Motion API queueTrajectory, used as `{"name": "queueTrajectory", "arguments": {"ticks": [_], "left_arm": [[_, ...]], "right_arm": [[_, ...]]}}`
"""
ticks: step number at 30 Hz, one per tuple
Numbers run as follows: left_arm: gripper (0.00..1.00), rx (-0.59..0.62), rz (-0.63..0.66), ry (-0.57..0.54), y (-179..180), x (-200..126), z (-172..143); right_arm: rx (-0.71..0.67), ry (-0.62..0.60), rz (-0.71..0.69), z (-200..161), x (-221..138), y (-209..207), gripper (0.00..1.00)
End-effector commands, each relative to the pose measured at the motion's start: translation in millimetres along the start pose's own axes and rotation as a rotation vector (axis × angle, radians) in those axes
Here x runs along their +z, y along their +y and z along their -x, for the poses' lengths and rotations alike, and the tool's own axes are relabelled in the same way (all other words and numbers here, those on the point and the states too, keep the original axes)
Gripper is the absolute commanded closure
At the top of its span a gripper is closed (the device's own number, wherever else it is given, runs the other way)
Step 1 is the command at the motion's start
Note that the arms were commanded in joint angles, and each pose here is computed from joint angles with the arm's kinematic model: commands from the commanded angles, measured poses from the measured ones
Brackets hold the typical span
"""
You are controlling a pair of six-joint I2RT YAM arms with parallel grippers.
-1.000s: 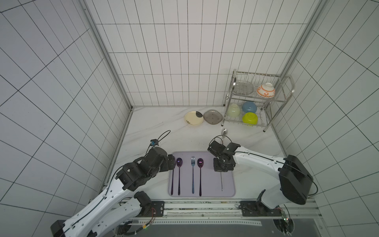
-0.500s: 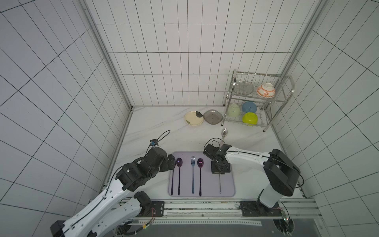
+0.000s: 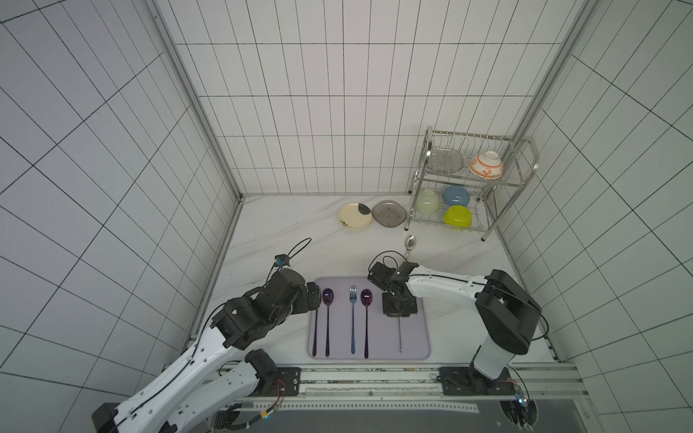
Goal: Set the spoon and fork side by side
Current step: Place the fork on the tray, then adjust the fork on the tray.
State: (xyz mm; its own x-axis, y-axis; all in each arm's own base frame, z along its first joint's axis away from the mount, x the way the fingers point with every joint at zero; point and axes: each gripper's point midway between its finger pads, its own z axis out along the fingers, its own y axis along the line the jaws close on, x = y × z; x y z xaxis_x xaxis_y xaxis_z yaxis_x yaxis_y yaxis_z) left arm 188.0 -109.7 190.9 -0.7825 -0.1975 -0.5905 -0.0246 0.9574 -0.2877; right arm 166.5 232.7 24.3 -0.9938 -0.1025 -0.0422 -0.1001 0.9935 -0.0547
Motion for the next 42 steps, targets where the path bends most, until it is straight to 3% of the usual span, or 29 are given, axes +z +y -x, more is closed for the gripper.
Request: {"name": "queueTrajectory", "arguments": {"ticks": [1, 8, 14, 17, 29, 37, 42], "left_arm": [[0.02, -0.009, 0.003, -0.015, 2.0, 0.4, 1.8], [0.02, -0.010, 0.002, -0.020, 2.0, 0.1, 2.4], [0.02, -0.011, -0.001, -0.021, 2.0, -0.7, 2.6], [0.02, -0.011, -0.003, -0.021, 1.8, -0.8, 2.4], [0.02, -0.005, -0.003, -0.014, 0.9, 0.7, 1.5], [0.02, -0.010, -0.001, -0.018, 1.9, -1.1, 2.2], [0.02, -0.013, -0.001, -0.024, 2.6, -2.4, 2.8]], "right_arm": [[-0.024, 0.022, -0.030, -5.3, 2.8, -1.6, 0.76], [-0.055, -0.053, -0.003, 8.5, -34.5, -3.2, 0.65], [-0.001, -0.105, 0.074, 24.4, -57.5, -16.7, 0.62], [0.027, -0.081, 0.137, 25.7, -51.6, -20.1, 0.62], [0.026, -0.012, 0.165, 12.8, -17.4, -5.8, 0.63], [0.015, 0.003, 0.117, 13.5, 0.6, -10.0, 0.78], [0.018, 0.013, 0.113, 11.9, 10.0, -10.8, 0.82]]}}
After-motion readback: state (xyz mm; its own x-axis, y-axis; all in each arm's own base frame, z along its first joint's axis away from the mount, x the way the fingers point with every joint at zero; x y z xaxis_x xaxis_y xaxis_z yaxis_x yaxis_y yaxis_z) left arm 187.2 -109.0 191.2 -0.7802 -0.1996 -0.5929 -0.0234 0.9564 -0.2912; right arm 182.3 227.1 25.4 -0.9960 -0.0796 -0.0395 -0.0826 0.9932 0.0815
